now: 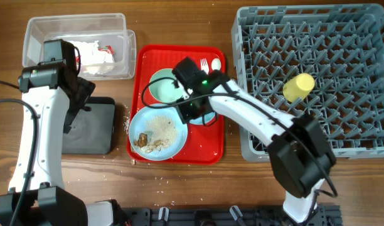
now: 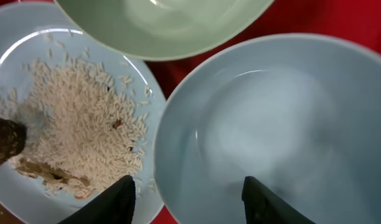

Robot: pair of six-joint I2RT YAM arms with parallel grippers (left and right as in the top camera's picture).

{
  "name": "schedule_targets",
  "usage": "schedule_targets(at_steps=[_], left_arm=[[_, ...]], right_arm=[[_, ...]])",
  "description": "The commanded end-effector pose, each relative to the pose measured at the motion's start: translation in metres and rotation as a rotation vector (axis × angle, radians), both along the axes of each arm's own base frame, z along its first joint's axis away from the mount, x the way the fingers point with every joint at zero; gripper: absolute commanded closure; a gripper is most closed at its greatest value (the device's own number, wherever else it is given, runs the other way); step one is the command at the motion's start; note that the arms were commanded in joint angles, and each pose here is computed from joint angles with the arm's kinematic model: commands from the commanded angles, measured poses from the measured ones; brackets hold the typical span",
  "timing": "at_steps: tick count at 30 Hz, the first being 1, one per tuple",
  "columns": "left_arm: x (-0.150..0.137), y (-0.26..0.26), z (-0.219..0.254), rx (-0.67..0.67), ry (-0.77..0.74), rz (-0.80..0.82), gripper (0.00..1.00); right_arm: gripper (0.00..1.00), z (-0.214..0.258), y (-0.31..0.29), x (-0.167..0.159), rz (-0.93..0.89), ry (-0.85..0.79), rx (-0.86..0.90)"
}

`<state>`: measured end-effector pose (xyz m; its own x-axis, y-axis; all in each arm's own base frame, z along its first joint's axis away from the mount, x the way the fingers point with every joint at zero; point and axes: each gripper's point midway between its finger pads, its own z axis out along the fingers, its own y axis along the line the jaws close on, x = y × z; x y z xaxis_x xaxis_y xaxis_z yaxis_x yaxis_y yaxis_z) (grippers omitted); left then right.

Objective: Sort waste into correct bins and load items into the dishwasher rack
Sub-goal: 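Grasp the rim of the light-blue bowl with the right gripper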

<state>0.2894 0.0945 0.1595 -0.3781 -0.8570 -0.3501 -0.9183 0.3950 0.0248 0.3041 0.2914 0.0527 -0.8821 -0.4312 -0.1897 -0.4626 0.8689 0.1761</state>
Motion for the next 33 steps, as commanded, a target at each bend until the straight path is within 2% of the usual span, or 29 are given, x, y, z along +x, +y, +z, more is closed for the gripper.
schedule_targets(at_steps=[1, 9, 13, 23, 26, 33], left_arm=[[-0.002, 0.003, 0.005, 0.011, -0.013, 0.005, 0.00], [-0.002, 0.003, 0.005, 0.011, -0.013, 0.005, 0.00], [-0.002, 0.003, 0.004, 0.011, -0.013, 0.005, 0.00], [-0.002, 0.003, 0.004, 0.011, -0.013, 0.005, 0.00], [-0.002, 0.003, 0.005, 0.011, -0.013, 0.005, 0.00], [-0.002, 0.003, 0.004, 0.011, -0.013, 0.005, 0.00]], right_arm=[[0.44, -0.007, 0.007, -0.007, 0.051, -0.012, -0.041], [0.51, -0.017, -0.009, 0.003, 0.036, -0.087, -0.167], [0.58, -0.018, -0.010, 0.002, 0.033, -0.085, -0.167], [0.63, -0.029, -0.017, -0.006, 0.024, -0.057, -0.185], [0.71, -0.029, -0.016, -0.009, 0.014, -0.045, -0.180], [0.79, -0.030, -0.008, -0.018, 0.028, 0.003, -0.132]])
